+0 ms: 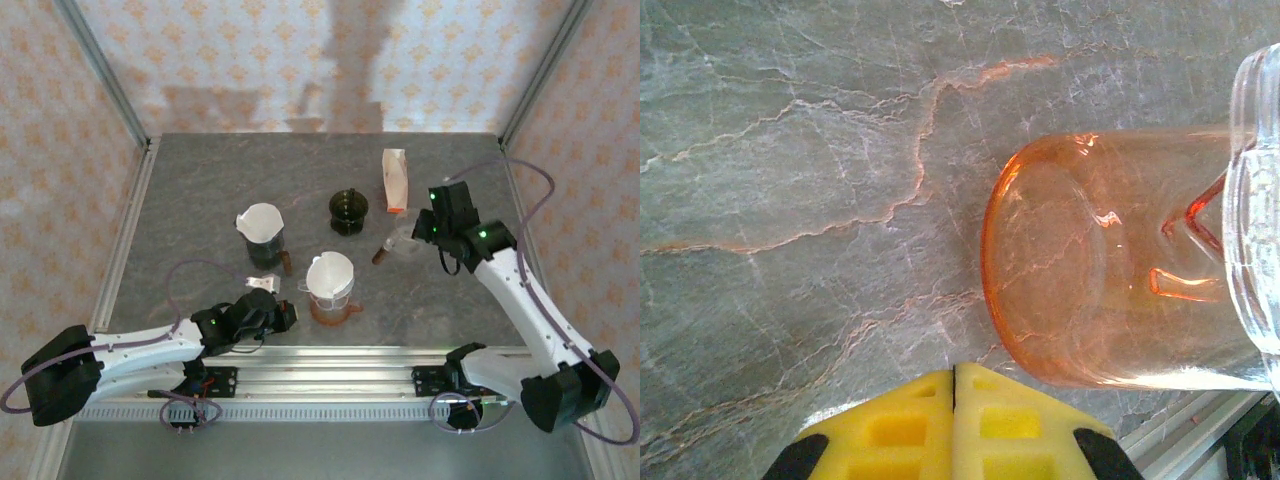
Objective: Place the coffee filter in the dripper
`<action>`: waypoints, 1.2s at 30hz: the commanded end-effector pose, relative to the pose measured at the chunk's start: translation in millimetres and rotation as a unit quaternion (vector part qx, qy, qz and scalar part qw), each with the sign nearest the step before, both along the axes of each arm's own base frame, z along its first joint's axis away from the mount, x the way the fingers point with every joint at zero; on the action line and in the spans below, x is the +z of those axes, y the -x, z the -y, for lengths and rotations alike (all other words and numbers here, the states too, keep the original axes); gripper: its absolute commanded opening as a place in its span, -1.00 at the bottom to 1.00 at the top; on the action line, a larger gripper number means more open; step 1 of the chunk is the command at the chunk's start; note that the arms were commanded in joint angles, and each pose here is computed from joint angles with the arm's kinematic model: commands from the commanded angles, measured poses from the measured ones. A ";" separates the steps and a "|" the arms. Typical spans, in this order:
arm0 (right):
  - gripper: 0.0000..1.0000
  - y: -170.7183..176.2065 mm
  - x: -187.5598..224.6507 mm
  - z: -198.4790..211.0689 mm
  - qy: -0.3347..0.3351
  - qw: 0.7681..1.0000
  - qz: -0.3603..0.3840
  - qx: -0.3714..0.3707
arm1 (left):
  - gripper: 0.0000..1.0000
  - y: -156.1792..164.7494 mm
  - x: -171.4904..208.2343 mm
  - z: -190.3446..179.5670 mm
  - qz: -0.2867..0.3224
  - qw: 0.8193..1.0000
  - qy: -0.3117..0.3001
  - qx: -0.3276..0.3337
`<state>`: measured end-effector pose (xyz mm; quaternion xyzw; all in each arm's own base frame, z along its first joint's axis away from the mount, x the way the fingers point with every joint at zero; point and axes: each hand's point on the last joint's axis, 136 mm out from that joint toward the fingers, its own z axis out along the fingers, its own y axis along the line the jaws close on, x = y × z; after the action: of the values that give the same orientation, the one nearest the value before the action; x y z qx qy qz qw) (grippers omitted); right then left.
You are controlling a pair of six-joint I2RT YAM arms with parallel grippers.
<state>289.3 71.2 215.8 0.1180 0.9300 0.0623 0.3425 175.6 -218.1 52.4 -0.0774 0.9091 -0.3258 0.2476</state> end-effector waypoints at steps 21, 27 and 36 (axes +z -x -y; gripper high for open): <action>-0.07 49.0 -95.8 26.9 0.001 0.994 -0.070 -0.078 | -0.96 -5.0 10.8 8.2 0.015 1.000 0.011 -0.005; 0.23 48.5 -69.7 27.2 -0.004 0.997 -0.041 -0.070 | -0.97 -5.7 12.0 9.7 0.013 1.000 0.008 -0.007; -0.12 65.3 -26.5 -24.1 -0.114 0.992 0.010 0.050 | -0.89 -5.6 13.3 10.4 0.016 1.000 0.001 -0.011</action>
<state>235.5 70.1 180.6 0.1534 0.9175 0.1328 0.3420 179.1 -223.1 58.0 -0.0731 0.9077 -0.3283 0.2509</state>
